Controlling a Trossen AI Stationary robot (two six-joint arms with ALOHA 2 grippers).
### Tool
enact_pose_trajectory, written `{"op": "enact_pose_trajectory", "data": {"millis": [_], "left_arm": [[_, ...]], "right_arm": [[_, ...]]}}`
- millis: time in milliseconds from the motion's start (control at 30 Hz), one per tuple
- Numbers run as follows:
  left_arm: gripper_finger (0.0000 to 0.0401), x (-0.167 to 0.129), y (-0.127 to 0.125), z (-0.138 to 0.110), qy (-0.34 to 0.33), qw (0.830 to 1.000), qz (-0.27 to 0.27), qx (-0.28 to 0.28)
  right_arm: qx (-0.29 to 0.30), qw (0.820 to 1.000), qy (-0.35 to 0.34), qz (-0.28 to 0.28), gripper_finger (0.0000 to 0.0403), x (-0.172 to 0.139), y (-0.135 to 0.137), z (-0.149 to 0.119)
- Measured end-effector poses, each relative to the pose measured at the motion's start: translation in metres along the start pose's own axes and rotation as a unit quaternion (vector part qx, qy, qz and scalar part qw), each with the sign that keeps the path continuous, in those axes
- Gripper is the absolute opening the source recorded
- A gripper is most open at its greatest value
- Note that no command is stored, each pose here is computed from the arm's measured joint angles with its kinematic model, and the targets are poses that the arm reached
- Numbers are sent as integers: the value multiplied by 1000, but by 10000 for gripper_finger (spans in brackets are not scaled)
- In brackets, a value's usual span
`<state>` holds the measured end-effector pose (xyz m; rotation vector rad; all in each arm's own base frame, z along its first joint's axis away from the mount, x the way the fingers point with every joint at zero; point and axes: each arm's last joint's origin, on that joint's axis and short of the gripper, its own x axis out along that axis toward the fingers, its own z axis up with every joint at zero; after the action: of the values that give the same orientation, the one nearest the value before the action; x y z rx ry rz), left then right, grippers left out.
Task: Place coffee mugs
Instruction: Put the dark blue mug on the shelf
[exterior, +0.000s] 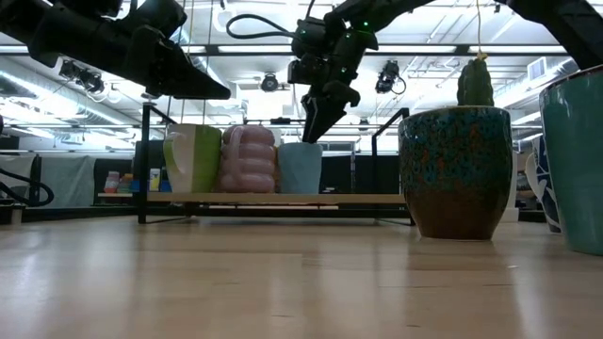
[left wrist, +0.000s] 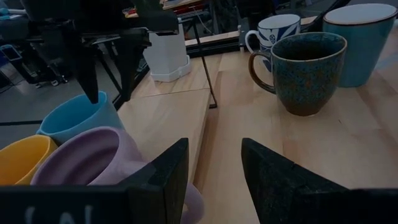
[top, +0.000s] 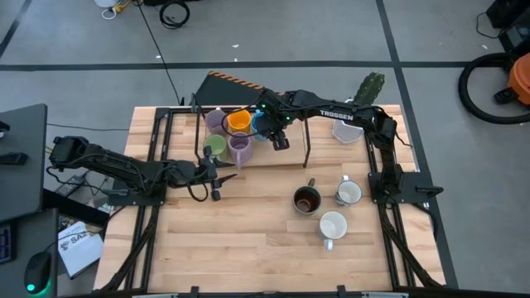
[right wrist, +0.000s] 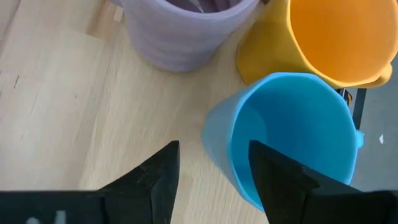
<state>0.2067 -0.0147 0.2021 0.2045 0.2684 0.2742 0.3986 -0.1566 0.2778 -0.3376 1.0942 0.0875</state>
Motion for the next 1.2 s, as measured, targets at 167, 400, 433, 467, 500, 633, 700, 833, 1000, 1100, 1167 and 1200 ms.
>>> {"op": "enact_pose_trajectory", "data": {"millis": [167,400,433,467,500,633,700,833,1000,1100,1167,1200], "left_arm": [[155,0,0,0,0,1000,0,1],[155,0,0,0,0,1000,0,1],[155,0,0,0,0,1000,0,1],[155,0,0,0,0,1000,0,2],[155,0,0,0,0,1000,0,2],[155,0,0,-1,4,1000,-1,2],[155,0,0,-2,11,1000,-1,2],[155,0,0,-3,13,1000,-2,-2],[155,0,0,-3,13,1000,-1,-4],[155,0,0,-3,13,1000,-1,-4],[155,0,0,-3,13,1000,-1,-4],[155,0,0,-3,13,1000,-1,-4]], "right_arm": [[1,1000,0,0,218,0,0,0],[3,1000,7,-29,234,-3,-2,3],[6,1000,5,-29,235,-6,-2,5],[8,999,2,-31,236,-10,-2,8],[11,999,0,-31,236,-14,-1,10],[50,999,-2,-13,236,-36,7,22],[75,997,-3,16,236,-44,16,27],[95,992,18,82,235,-49,44,37],[84,990,82,77,233,-50,88,48],[63,990,101,70,231,-52,116,58],[48,990,112,70,231,-56,133,61],[43,990,117,71,230,-58,142,63]]}}
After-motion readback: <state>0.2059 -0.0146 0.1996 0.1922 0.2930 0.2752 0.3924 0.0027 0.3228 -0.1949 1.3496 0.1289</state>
